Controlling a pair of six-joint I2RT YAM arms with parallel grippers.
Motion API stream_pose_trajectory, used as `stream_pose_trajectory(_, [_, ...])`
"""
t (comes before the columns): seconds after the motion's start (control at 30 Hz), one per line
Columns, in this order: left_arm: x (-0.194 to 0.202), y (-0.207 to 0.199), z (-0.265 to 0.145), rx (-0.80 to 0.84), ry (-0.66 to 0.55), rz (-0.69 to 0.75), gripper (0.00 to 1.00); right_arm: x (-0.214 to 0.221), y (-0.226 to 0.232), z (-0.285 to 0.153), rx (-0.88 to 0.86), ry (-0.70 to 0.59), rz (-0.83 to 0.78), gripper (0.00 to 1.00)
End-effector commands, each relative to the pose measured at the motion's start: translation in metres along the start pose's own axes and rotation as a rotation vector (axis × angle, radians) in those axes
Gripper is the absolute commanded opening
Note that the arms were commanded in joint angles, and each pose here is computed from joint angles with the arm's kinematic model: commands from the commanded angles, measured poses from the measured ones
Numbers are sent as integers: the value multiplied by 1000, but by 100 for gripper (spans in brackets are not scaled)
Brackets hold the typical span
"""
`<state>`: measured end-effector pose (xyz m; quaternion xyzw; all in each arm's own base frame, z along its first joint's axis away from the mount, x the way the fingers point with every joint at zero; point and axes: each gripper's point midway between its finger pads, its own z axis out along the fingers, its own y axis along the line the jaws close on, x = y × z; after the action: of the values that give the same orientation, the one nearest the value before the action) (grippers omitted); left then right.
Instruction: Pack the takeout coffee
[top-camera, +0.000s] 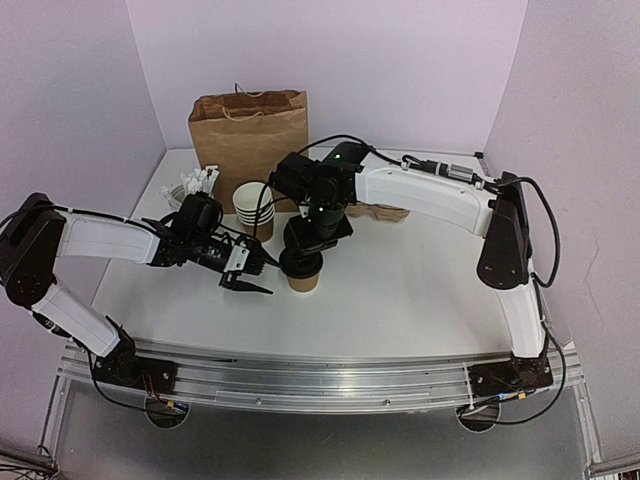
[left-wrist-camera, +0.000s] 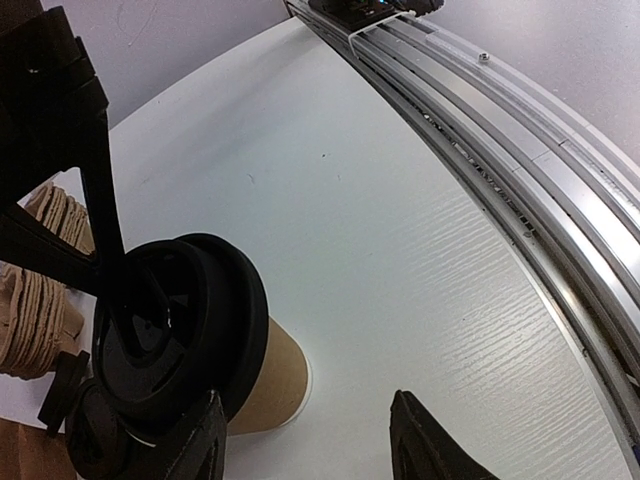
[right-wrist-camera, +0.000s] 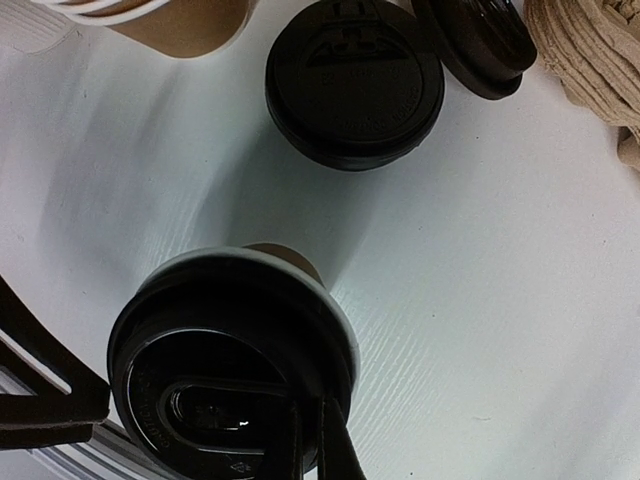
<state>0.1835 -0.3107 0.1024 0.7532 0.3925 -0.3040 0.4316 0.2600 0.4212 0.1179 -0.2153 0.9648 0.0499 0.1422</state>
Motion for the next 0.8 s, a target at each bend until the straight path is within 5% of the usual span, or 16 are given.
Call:
stream_pose_trajectory(0.0, [-8, 17, 1, -28, -22, 52, 56, 11, 0, 6, 23, 31, -1, 0])
stream_pose_trajectory(0.43, [1, 15, 9, 27, -18, 2, 53, 24, 2, 24, 6, 68, 10, 0])
stream_pose_trajectory(0.77, [15, 5, 15, 69, 7, -61, 34, 40, -5, 35, 16, 91, 51, 0])
